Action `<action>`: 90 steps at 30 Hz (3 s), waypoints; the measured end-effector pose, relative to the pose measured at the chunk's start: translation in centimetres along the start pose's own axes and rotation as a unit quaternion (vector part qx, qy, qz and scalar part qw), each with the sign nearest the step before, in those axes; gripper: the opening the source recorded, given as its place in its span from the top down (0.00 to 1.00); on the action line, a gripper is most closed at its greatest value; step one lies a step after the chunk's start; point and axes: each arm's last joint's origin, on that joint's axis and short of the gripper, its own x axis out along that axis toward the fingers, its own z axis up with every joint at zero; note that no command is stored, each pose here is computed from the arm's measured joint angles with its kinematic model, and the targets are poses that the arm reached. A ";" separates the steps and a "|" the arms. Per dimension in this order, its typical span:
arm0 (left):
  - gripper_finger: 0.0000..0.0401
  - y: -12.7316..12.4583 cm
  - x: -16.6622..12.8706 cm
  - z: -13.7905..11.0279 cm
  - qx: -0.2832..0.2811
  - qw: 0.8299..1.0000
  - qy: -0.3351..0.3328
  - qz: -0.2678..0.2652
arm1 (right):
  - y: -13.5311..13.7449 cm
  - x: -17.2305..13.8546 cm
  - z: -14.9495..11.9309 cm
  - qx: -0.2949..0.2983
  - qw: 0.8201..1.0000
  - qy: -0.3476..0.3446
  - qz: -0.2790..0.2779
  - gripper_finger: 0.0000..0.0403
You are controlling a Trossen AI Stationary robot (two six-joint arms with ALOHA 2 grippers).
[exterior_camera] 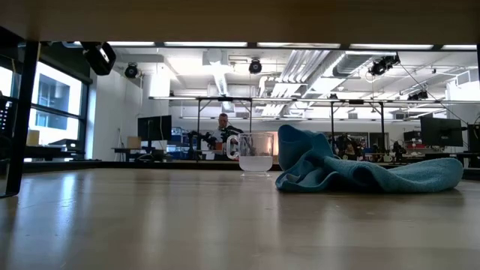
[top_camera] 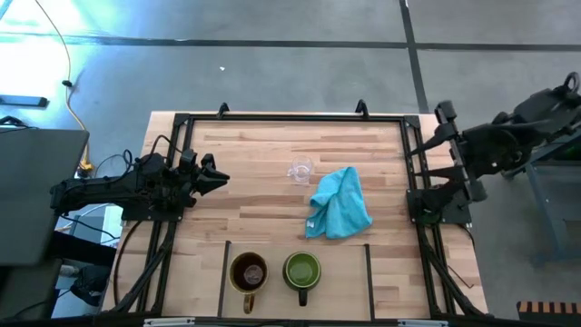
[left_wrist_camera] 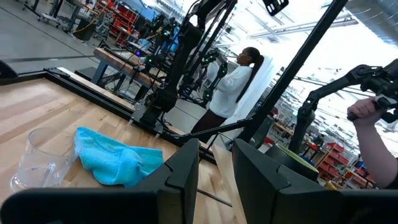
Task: Stack small to large cups/mugs on shelf
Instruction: Put the transparent mug on the shelf
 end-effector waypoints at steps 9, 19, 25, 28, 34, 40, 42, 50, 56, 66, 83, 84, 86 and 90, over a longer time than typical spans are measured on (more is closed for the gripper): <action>0.79 0.1 0.0 0.0 0.000 1.000 -0.005 0.008 | 1.0 0.7 -3.7 -0.001 0.997 -0.078 -0.003 0.59; 0.79 0.1 0.0 0.1 0.000 1.000 -0.010 0.015 | 1.4 -0.6 -9.0 0.011 0.982 -0.190 -0.017 0.59; 0.79 0.1 0.0 0.1 0.000 1.000 -0.012 0.018 | 1.6 -0.7 -10.8 0.014 0.978 -0.208 -0.021 0.59; 0.79 0.1 0.0 0.1 0.000 1.000 -0.016 0.023 | 1.8 -0.5 -11.8 0.018 0.977 -0.209 -0.021 0.59; 0.79 0.2 0.0 0.1 0.000 0.999 -0.019 0.029 | 2.3 0.2 -14.0 0.030 0.972 -0.233 -0.025 0.59; 0.79 0.2 0.0 0.1 0.000 0.999 -0.023 0.034 | 3.1 1.5 -16.6 0.054 0.964 -0.259 -0.038 0.59; 0.79 0.2 0.0 0.1 0.000 0.999 -0.026 0.039 | 3.3 2.0 -17.5 0.066 0.961 -0.266 -0.043 0.59; 0.79 0.3 0.0 0.2 0.000 0.998 -0.032 0.048 | 4.3 4.0 -19.8 0.105 0.955 -0.276 -0.040 0.59; 0.79 0.3 0.0 0.2 0.000 0.998 -0.037 0.055 | 4.3 4.9 -20.5 0.136 0.952 -0.271 -0.049 0.59; 0.79 0.3 0.0 0.2 0.000 0.997 -0.041 0.062 | 3.1 7.9 -20.8 0.176 0.952 -0.236 -0.080 0.59; 0.79 0.4 0.0 0.2 0.001 0.997 -0.041 0.062 | -1.0 11.7 -22.7 0.272 0.946 -0.174 -0.025 0.59; 0.79 0.3 0.0 0.2 0.002 0.997 -0.041 0.062 | -1.3 11.9 -22.8 0.277 0.945 -0.170 -0.019 0.59; 0.79 0.4 0.0 0.2 0.002 0.997 -0.041 0.062 | -1.7 12.3 -23.1 0.289 0.943 -0.162 -0.004 0.59; 0.79 0.4 0.0 0.2 0.002 0.997 -0.041 0.062 | -2.6 13.1 -23.6 0.303 0.941 -0.147 0.026 0.59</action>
